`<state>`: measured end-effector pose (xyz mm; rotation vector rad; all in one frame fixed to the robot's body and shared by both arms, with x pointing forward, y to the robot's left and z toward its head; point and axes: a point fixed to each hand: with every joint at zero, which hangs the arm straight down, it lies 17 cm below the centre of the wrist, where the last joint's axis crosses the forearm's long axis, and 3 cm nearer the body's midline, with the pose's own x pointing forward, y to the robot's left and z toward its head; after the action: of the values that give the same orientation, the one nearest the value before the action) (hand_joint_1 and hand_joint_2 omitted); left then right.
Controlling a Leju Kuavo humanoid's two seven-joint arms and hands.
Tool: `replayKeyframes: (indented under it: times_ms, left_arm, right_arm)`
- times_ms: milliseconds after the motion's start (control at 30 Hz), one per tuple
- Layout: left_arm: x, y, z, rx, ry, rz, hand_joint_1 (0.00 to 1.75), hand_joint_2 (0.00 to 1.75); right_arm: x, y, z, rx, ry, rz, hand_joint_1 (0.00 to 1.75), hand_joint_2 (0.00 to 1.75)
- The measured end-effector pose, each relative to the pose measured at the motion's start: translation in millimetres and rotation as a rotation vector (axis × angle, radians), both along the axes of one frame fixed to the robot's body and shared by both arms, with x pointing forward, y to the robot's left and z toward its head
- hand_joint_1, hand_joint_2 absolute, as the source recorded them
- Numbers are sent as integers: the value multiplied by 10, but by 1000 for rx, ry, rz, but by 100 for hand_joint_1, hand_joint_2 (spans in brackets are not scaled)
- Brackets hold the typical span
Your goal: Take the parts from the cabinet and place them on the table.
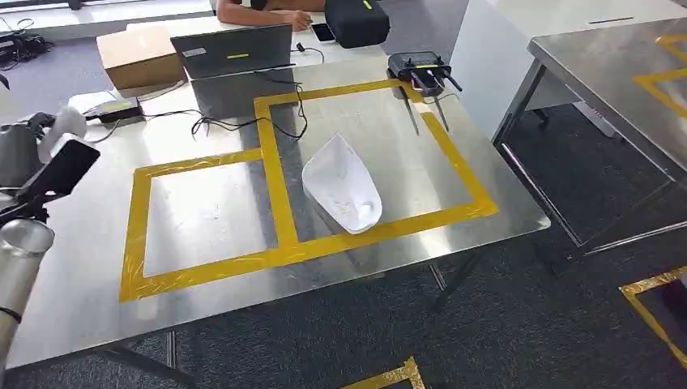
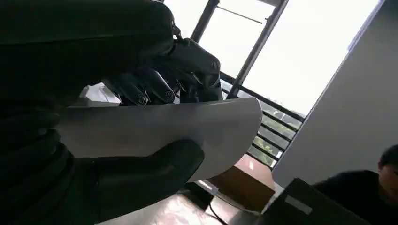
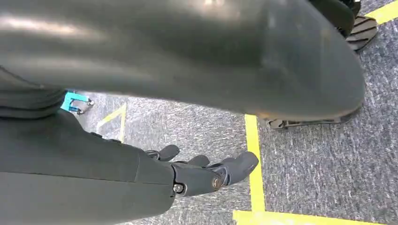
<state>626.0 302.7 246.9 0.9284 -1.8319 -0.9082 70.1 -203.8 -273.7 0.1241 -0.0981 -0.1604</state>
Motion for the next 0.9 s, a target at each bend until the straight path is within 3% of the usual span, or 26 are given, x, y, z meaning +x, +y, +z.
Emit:
replayKeyframes:
  times_ms: [233,433,467,567,600,767,900]
  left_arm:
    - [-349,-1307,-636,92,76,-264,175,175]
    - [-562,-1554,-1024,116,140,-316,175,175]
    - [-578,-1531,-1076,121,149,-313,0,175]
    - [-585,-1352,-1202,141,169,-277,0,175]
    - [-589,-1262,-1250,139,179,-263,0,0]
    - [-593,-921,-1440,111,249,-206,0,0]
    - [-553,-696,-1419,108,238,-149,0,0]
  right_arm:
    - [28,9,7,2,-28,20,0,0]
    - [-2,7,3,-2,-33,38,0,0]
    - [-6,8,3,0,-32,40,0,0]
    - [-16,10,4,3,-30,48,0,0]
    - [-22,12,3,3,-28,51,0,0]
    - [-73,7,-4,2,-13,59,0,0]
    - [-79,-10,-8,-2,-9,60,0,0]
